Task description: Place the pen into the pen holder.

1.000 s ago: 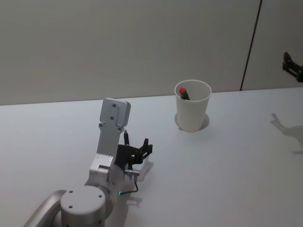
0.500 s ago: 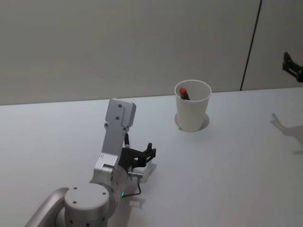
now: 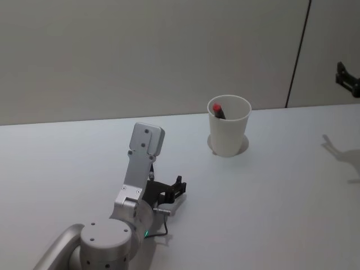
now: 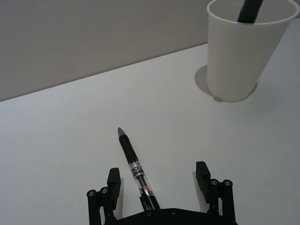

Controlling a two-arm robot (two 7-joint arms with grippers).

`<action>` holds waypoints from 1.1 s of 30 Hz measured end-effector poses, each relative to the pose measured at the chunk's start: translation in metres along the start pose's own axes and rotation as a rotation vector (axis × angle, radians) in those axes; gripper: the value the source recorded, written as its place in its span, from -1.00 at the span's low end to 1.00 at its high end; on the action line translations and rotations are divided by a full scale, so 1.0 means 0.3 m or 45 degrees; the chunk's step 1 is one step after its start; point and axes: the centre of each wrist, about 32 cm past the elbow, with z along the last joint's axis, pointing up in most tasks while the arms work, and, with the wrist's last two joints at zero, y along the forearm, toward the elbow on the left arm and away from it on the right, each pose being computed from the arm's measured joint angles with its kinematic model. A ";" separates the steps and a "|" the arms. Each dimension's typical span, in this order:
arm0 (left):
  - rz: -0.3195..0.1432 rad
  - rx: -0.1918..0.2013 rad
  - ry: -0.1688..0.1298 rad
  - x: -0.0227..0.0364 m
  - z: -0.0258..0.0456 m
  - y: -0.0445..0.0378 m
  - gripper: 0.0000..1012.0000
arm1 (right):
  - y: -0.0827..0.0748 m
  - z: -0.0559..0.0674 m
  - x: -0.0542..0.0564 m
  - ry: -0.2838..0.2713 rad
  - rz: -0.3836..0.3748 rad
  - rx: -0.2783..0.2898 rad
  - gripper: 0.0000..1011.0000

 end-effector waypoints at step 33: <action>0.020 -0.014 0.073 0.017 -0.045 -0.018 0.98 | 0.000 0.000 0.000 0.000 0.000 0.000 0.98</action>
